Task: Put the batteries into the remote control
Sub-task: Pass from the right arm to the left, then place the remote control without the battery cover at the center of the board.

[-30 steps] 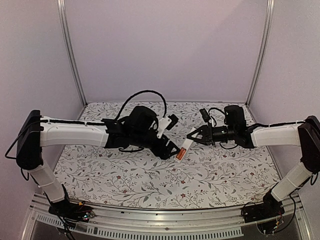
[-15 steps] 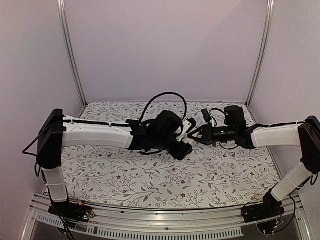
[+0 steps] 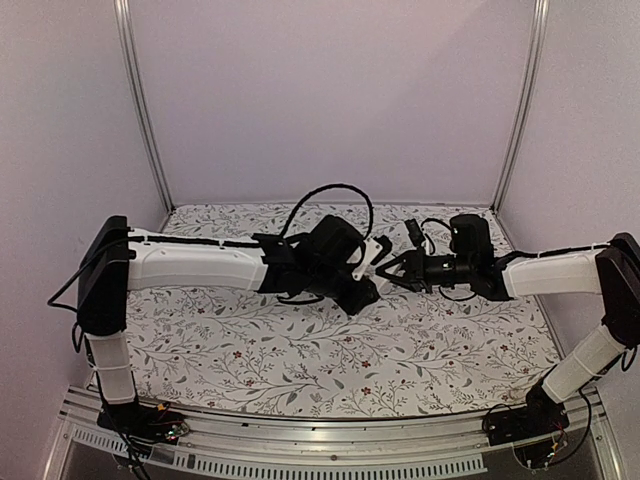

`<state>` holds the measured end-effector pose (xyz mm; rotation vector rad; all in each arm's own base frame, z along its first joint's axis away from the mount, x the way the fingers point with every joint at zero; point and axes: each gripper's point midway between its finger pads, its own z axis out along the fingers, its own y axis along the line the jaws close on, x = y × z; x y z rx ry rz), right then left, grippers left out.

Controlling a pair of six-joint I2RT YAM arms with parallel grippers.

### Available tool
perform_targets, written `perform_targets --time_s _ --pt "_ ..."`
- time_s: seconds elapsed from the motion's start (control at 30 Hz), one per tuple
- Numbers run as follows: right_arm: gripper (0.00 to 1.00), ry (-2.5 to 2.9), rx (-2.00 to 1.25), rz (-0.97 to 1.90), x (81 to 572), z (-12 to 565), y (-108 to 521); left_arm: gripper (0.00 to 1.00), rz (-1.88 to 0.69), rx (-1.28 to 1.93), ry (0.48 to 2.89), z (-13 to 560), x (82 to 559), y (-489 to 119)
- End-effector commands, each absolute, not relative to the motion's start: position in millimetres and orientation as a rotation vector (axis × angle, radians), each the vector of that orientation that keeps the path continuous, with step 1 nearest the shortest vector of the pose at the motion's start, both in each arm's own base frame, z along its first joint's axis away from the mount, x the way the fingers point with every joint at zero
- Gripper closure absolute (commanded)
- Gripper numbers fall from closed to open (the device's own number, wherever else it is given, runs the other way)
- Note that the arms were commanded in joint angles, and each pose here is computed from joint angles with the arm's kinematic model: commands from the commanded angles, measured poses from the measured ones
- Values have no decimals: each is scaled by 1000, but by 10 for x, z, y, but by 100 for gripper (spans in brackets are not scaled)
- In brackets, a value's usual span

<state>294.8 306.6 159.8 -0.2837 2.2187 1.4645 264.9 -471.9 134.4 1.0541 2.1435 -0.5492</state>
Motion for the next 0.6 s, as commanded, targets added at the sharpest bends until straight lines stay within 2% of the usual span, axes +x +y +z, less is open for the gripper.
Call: perform_targets --time_s 0.0,0.1,0.23,0.43,0.57 --pt "70 2181 -330 1509 2863 1717 3092 82 -534 1182 2188 1159 2573 -4605" --pt "48 2188 -312 1505 2884 1693 3051 84 -510 1258 2179 1131 2517 -4541" --pt "31 2201 -239 1485 2961 1631 2864 84 -460 1408 2165 1033 2429 -4414" --pt "17 2234 -92 1403 3078 1487 2438 84 -407 1721 2199 649 2208 -4227" --pt "15 2266 -49 1305 3101 1407 2205 84 -341 1866 2218 437 2141 -4120"
